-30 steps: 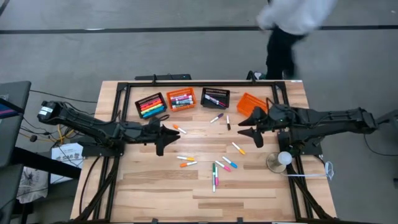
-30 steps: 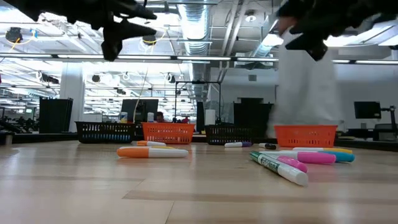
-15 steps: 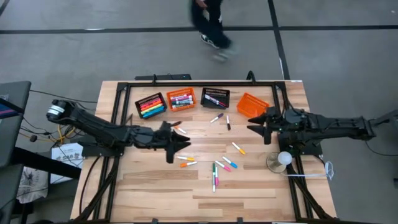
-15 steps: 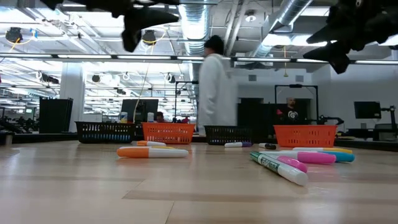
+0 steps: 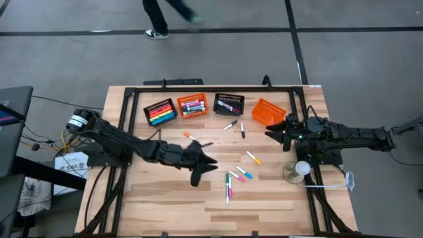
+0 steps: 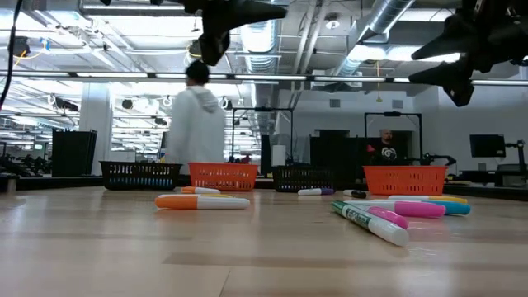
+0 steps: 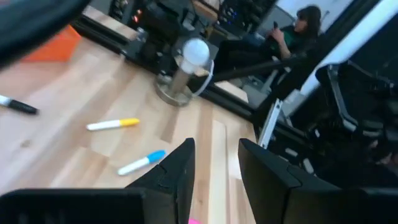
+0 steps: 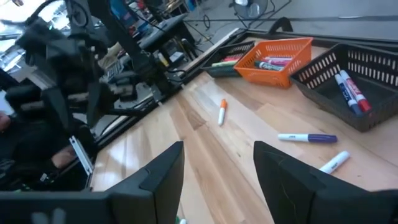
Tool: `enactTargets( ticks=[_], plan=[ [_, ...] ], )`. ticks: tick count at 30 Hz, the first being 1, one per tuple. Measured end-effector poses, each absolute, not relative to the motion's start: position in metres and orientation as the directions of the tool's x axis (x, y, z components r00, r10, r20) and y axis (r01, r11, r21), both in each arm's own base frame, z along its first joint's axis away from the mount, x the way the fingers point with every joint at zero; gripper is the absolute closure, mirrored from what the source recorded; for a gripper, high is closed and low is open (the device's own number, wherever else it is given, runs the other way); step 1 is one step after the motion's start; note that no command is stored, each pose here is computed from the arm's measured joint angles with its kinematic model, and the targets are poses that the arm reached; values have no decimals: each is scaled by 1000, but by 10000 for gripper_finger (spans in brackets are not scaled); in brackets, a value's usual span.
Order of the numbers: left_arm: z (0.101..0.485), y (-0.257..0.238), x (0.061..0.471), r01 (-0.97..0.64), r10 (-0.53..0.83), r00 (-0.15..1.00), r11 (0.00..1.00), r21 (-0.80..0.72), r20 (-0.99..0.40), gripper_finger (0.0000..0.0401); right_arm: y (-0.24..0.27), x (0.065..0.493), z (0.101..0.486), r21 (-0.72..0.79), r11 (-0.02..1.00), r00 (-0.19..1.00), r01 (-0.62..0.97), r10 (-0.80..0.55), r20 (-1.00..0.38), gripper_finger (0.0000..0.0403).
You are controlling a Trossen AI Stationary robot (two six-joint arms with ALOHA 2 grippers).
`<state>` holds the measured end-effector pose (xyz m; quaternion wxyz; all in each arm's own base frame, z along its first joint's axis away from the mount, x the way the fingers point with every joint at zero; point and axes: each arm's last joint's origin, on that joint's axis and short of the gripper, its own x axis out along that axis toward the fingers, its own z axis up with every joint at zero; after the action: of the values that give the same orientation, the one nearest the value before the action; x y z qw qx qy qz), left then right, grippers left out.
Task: Pick & Place Markers
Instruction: Put the green small marker pen into the right black bin
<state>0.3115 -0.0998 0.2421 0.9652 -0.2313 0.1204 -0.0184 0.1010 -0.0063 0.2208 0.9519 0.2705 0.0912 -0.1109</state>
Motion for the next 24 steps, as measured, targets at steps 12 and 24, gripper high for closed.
enactTargets(
  ticks=[12, 24],
  plan=[
    [217, -135, 333, -60, -143, 944, 811, -581, -297, 280, -6, 101, 221, 483, 838, 960, 253, -155, -233, 220],
    [206, -151, 385, -157, -58, 955, 732, -663, -290, 280, -6, 101, 221, 457, 855, 961, 244, -149, -234, 219]
  ],
)
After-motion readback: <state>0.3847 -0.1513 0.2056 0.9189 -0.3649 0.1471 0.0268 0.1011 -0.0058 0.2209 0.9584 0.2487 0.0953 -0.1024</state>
